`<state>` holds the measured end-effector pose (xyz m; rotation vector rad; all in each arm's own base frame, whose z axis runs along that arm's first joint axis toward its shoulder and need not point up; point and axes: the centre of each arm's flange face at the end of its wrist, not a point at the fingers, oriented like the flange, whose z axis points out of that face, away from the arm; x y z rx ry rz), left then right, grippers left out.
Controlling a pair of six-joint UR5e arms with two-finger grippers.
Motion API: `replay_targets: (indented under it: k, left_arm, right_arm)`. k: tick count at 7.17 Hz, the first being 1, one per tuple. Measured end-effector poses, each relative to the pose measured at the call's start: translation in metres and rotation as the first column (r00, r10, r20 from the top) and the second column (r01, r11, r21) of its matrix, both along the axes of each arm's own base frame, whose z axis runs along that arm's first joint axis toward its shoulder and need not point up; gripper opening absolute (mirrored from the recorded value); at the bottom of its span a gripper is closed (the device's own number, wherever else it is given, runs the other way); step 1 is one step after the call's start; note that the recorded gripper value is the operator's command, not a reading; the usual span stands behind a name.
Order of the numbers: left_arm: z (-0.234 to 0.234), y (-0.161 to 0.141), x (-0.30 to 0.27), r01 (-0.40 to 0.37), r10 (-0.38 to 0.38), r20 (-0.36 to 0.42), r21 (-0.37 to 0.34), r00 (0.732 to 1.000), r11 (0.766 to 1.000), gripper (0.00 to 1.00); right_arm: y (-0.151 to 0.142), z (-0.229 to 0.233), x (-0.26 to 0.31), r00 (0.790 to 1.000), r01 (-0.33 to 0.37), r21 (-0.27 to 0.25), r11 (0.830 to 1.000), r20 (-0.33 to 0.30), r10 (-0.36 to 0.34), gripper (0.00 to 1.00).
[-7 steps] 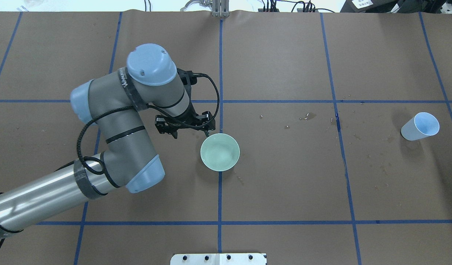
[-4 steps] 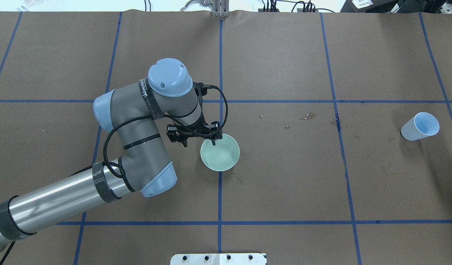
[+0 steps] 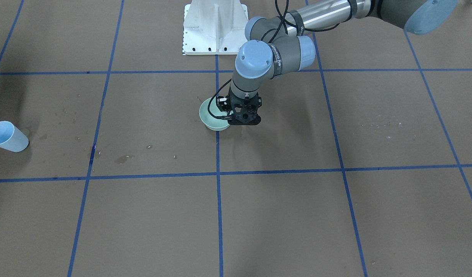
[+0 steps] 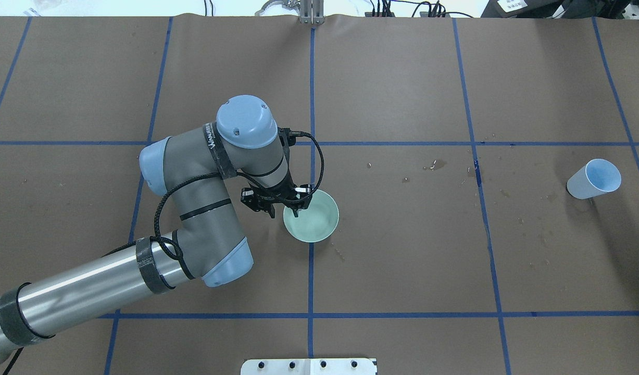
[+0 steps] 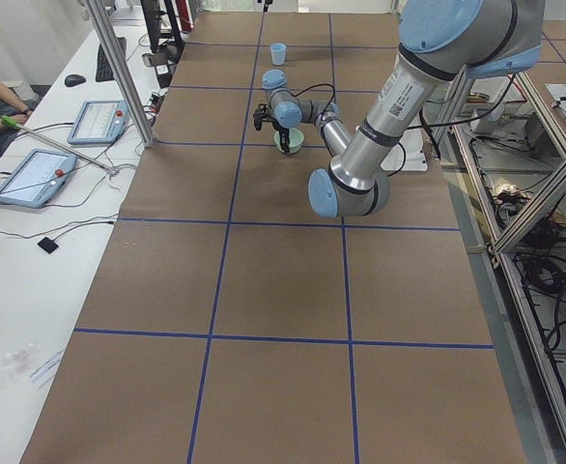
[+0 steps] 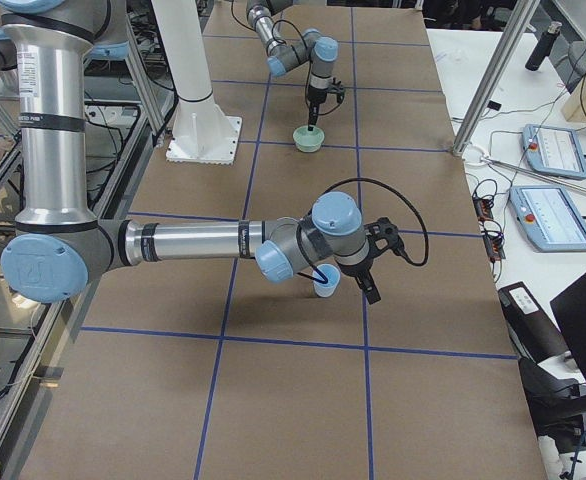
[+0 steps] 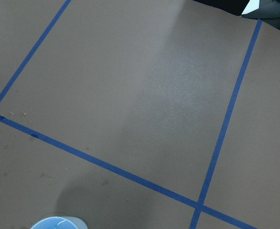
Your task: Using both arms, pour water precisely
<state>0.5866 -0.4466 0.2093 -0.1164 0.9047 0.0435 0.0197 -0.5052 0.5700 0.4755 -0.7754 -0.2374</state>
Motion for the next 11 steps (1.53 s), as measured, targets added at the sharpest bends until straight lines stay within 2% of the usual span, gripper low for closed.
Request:
replay_targets:
  k: [2, 3, 4, 6, 8, 9, 10, 11]
  left_arm:
    - [0.003, 0.001, 0.005, -0.005, 0.005, -0.003, 0.003, 1.000, 1.000, 0.36]
    - [0.006, 0.001, 0.008, -0.007, 0.007, -0.006, 0.004, 1.000, 1.000, 0.05]
    - [0.007, 0.002, 0.009, -0.008, 0.008, -0.009, 0.006, 1.000, 1.000, 0.00]
    - [0.005, 0.001, 0.007, -0.010, 0.010, -0.020, 0.015, 1.000, 1.000, 0.00]
    - [-0.003, -0.023, -0.041, 0.016, -0.016, -0.065, 0.005, 0.998, 1.000, 0.00]
    - [0.016, -0.043, -0.097, 0.017, -0.018, -0.096, -0.011, 0.995, 1.000, 0.00]
    - [0.054, -0.050, -0.153, -0.002, 0.003, -0.109, 0.006, 0.994, 1.000, 0.00]
    - [0.110, -0.046, -0.208, -0.035, 0.041, -0.093, 0.057, 0.995, 0.998, 0.00]
  right_arm:
    - [-0.002, -0.002, 0.000, 1.000, 0.001, 0.002, 1.000, 0.000, -0.001, 0.99]
    - [-0.003, -0.003, -0.001, 1.000, 0.001, 0.005, 1.000, 0.000, -0.001, 0.99]
    - [-0.004, -0.004, -0.001, 1.000, 0.002, 0.007, 1.000, 0.000, -0.002, 0.99]
    - [-0.005, -0.005, -0.001, 1.000, 0.002, 0.009, 1.000, 0.000, -0.002, 0.99]
    - [-0.007, -0.006, -0.002, 1.000, 0.004, -0.007, 1.000, 0.002, -0.004, 0.99]
    - [-0.008, -0.007, -0.001, 1.000, 0.007, -0.027, 1.000, 0.011, -0.006, 0.99]
    - [-0.005, -0.008, 0.001, 1.000, 0.008, -0.038, 0.999, 0.021, -0.007, 0.99]
    - [-0.003, -0.009, 0.003, 1.000, 0.006, -0.041, 0.999, 0.025, -0.005, 0.99]
